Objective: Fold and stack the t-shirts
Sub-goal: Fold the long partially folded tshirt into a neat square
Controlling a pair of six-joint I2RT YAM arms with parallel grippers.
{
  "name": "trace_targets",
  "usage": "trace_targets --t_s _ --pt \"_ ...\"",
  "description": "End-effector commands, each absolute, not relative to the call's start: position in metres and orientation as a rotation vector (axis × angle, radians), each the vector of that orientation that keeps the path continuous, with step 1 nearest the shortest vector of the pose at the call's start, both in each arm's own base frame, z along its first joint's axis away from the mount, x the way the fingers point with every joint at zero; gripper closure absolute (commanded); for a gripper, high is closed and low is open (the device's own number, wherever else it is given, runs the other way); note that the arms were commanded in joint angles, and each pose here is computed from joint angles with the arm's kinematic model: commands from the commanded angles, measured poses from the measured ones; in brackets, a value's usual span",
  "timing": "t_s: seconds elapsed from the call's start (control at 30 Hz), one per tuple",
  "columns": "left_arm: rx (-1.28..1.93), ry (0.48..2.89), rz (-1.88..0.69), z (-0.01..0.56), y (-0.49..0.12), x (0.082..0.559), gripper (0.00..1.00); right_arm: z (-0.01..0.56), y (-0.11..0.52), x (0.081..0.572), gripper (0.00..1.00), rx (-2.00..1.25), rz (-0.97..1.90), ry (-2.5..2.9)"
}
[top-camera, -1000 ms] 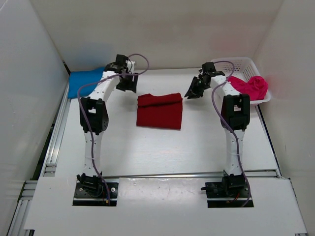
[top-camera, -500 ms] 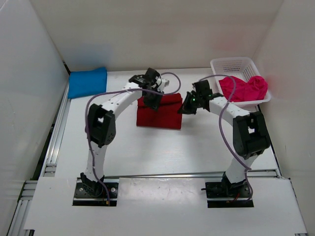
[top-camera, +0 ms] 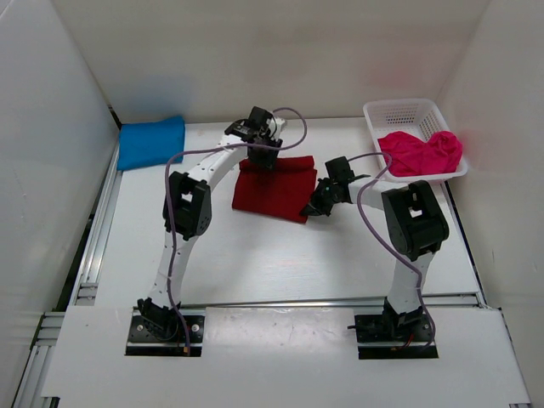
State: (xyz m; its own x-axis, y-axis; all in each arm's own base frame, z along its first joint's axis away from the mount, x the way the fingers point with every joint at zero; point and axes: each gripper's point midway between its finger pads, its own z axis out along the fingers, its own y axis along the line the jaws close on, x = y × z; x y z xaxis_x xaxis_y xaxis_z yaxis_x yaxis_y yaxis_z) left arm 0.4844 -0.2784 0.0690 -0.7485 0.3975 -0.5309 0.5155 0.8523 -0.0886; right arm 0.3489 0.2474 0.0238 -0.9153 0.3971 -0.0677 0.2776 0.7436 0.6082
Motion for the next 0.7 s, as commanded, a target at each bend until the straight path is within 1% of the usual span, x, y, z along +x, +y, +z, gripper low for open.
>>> trace_targets --t_s 0.0,0.1,0.17,0.2,0.23,0.3,0.33,0.4,0.43,0.47,0.5,0.53,0.57,0.6,0.67 --pt "0.607 2.350 -0.345 0.122 -0.281 0.520 0.51 0.015 0.241 0.348 1.00 0.564 0.847 2.780" --pt "0.586 2.342 -0.322 0.117 -0.278 0.532 0.41 0.014 0.240 0.348 1.00 0.535 0.831 2.798" --pt "0.570 2.346 -0.281 0.103 -0.276 0.543 0.38 0.013 0.240 0.346 1.00 0.539 0.825 2.807" --pt "0.546 2.348 -0.219 0.098 -0.270 0.550 0.35 0.012 0.238 0.347 1.00 0.525 0.811 2.805" --pt "0.527 2.334 -0.186 0.090 -0.270 0.562 0.35 0.015 0.239 0.350 1.00 0.507 0.815 2.796" --pt "0.481 2.305 -0.124 0.089 -0.261 0.580 0.31 0.019 0.238 0.349 1.00 0.485 0.809 2.801" --pt "0.456 2.281 -0.086 0.093 -0.257 0.588 0.24 0.022 0.237 0.347 1.00 0.447 0.804 2.800" --pt "0.411 2.222 -0.113 0.124 -0.243 0.602 0.18 0.037 0.235 0.353 1.00 0.396 0.790 2.773" --pt "0.410 2.212 -0.144 0.136 -0.239 0.600 0.16 0.043 0.234 0.355 0.98 0.343 0.776 2.758" --pt "0.378 2.176 -0.165 0.166 -0.221 0.601 0.14 0.048 0.232 0.357 0.93 0.308 0.761 2.744" --pt "0.371 2.152 -0.188 0.181 -0.214 0.600 0.13 0.060 0.231 0.364 0.86 0.275 0.742 2.725" --pt "0.365 2.128 -0.215 0.197 -0.208 0.599 0.11 0.065 0.226 0.371 0.71 0.209 0.682 2.704" --pt "0.356 2.112 -0.227 0.210 -0.200 0.597 0.11 0.072 0.224 0.377 0.66 0.175 0.660 2.686" --pt "0.330 2.084 -0.230 0.234 -0.182 0.594 0.10 0.086 0.224 0.394 0.63 0.156 0.653 2.643" --pt "0.334 2.058 -0.272 0.252 -0.175 0.589 0.04 0.090 0.212 0.417 0.59 0.188 0.643 2.612"
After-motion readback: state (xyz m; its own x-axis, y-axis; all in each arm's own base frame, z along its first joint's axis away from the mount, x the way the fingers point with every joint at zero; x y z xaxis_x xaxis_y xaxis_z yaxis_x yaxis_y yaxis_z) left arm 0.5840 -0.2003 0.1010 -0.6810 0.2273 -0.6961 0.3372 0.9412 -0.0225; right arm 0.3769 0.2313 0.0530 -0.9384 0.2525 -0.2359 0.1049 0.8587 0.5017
